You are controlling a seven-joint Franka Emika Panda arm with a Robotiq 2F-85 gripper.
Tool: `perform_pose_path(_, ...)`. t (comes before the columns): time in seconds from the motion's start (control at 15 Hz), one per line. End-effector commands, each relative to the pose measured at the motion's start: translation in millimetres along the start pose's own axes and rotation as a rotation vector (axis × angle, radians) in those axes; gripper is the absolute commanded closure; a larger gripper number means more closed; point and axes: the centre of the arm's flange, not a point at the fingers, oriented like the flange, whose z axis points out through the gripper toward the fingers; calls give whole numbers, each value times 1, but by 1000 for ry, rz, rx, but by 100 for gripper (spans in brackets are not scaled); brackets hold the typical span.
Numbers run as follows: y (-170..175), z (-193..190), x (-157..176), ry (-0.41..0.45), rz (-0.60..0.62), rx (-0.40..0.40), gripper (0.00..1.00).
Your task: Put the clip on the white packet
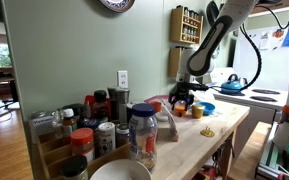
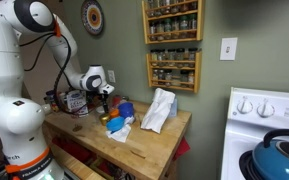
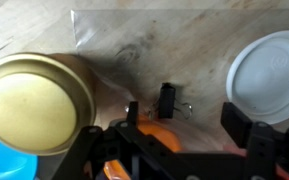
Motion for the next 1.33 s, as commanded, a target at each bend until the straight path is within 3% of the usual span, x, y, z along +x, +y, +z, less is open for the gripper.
perform_pose_path(0.0,-1,7,0,13,25,-4,17)
perform_pose_path(0.53,-3,7,-1,7,21,-12,24)
perform_pose_path(1.27,-2,4,-1,15,35,-23,45)
